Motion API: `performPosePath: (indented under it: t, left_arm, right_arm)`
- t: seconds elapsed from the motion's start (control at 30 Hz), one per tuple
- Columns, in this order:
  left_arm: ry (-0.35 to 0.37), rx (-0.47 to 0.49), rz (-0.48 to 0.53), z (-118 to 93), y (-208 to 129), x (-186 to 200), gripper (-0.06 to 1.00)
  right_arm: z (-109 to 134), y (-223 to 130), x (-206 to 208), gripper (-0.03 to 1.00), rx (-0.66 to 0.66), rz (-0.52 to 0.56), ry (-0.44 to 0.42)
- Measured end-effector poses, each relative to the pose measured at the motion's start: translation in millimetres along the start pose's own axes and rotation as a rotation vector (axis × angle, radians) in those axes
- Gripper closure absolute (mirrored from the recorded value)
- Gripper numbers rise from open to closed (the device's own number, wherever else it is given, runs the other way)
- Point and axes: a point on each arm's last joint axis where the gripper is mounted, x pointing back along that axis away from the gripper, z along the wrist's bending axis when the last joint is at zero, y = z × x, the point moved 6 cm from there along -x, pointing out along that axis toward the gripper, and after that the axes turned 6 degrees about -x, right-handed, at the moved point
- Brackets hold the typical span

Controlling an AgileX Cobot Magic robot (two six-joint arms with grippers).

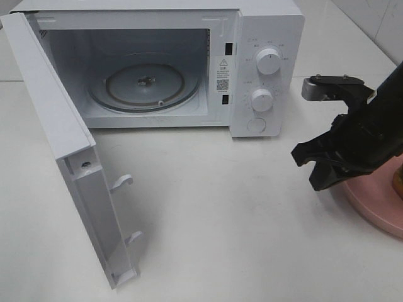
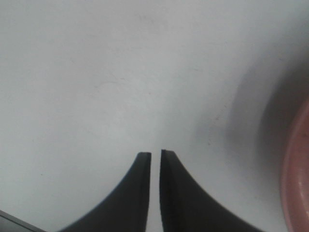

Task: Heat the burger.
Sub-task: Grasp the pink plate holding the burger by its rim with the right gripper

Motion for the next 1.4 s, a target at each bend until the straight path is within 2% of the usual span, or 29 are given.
performPosePath:
  t: [0.03,0.1,0.13,0.2,0.23,0.3,0.33,0.37,0.4,0.43,0.47,0.53,0.8,1.4]
  left_arm:
    - [0.000,0.000,0.000,0,0,0,-0.05]
    - [0.000,0.000,0.000,0,0,0,-0.05]
    - [0.000,0.000,0.000,0,0,0,-0.05]
    - [0.000,0.000,0.000,0,0,0,-0.05]
    - [0.000,0.000,0.000,0,0,0,-0.05]
    - [0.000,0.000,0.000,0,0,0,-0.05]
    - [0.000,0.000,0.000,0,0,0,-0.05]
    - [0.000,0.000,0.000,0,0,0,-0.05]
    - [0.000,0.000,0.000,0,0,0,-0.05]
    - [0.000,0.000,0.000,0,0,0,-0.05]
    - [0.000,0.000,0.000,0,0,0,-0.05]
    - [0.000,0.000,0.000,0,0,0,-0.05]
    - [0.000,0.000,0.000,0,0,0,-0.05]
    - [0.000,0.000,0.000,0,0,0,-0.05]
  right_arm:
    - [0,0,0,0.87,0.000,0.000,0.000]
    - [-12,0,4,0.76,0.004,0.019,-0.030]
    - [-12,0,4,0.76,0.004,0.019,-0.030]
    - [-22,5,11,0.58,0.008,0.021,-0.059]
    - [-22,5,11,0.58,0.008,0.021,-0.059]
    - [-27,12,16,0.26,0.016,0.003,-0.078]
    - [-27,12,16,0.26,0.016,0.003,-0.078]
    - [-28,14,18,0.18,0.017,-0.003,-0.087]
    - [-28,14,18,0.18,0.017,-0.003,-0.087]
    - [-30,19,22,0.07,0.018,-0.015,-0.107]
    - [-30,19,22,0.07,0.018,-0.015,-0.107]
    - [-37,23,26,0.00,0.022,-0.022,-0.153]
    - [-56,21,11,-0.02,-0.039,0.038,-0.261]
    - [-74,29,-35,0.00,-0.092,0.061,-0.323]
